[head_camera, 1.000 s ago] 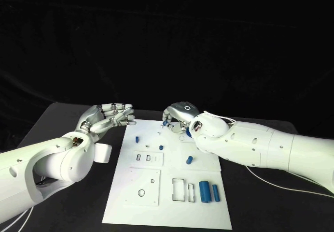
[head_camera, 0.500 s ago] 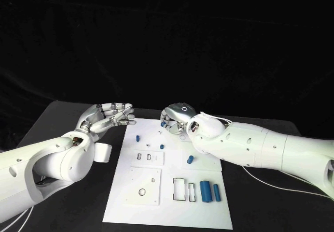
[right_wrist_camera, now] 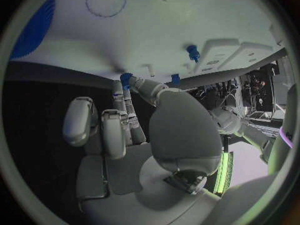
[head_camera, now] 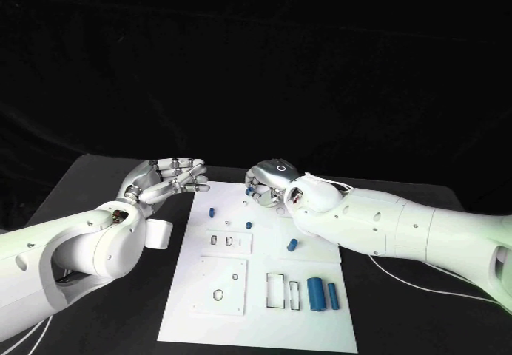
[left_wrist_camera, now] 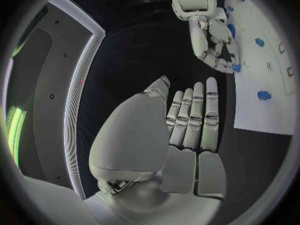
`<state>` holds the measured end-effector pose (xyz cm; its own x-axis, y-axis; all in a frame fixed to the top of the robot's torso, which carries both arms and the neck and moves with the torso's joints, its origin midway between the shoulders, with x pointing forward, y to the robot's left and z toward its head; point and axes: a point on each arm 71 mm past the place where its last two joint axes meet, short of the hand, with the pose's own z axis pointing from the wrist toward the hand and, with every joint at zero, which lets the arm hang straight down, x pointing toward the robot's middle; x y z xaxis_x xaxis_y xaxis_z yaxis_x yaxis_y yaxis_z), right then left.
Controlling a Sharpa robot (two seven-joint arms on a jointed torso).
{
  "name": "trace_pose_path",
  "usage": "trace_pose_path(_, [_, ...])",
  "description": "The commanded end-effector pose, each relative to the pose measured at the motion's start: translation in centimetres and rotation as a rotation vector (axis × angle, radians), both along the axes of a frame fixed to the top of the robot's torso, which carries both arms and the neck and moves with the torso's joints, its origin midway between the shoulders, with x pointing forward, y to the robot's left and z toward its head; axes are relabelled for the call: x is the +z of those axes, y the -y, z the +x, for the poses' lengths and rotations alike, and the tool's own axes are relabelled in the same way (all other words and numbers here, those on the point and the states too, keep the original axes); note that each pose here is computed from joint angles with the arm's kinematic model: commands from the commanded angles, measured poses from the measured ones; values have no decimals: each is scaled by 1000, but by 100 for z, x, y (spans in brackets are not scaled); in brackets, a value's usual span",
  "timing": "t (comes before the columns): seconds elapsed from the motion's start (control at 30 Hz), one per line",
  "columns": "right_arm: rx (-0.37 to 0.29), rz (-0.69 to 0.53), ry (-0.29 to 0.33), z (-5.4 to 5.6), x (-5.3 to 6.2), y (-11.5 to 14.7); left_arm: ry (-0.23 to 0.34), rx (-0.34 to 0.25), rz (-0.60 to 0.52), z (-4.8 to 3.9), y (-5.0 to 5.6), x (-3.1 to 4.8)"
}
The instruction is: Assemble the parts on the task board
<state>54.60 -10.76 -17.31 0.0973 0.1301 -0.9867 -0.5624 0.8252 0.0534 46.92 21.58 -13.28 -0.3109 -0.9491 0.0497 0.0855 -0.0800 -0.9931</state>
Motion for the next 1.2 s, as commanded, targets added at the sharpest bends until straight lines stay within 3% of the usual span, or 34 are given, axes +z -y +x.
trace_pose_path(0.03, [-5, -14, -7, 16, -13, 10, 3, -22, -11, -1, 29, 21])
trace_pose_path(0.4, [-10, -6, -5, 10, -7, 36, 2, -20, -10, 6, 26, 20])
trace_pose_path(0.7, [-20, 46, -6, -133, 76, 328, 1, -16, -8, 7, 3, 19])
trace_pose_path(0.93, [-76, 165, -114, -254, 175, 830, 0, -15, -8, 6, -19, 18])
trace_pose_path(1.2, [-156, 218, -285, -287, 123, 1225, -2, -16, -8, 8, -27, 16])
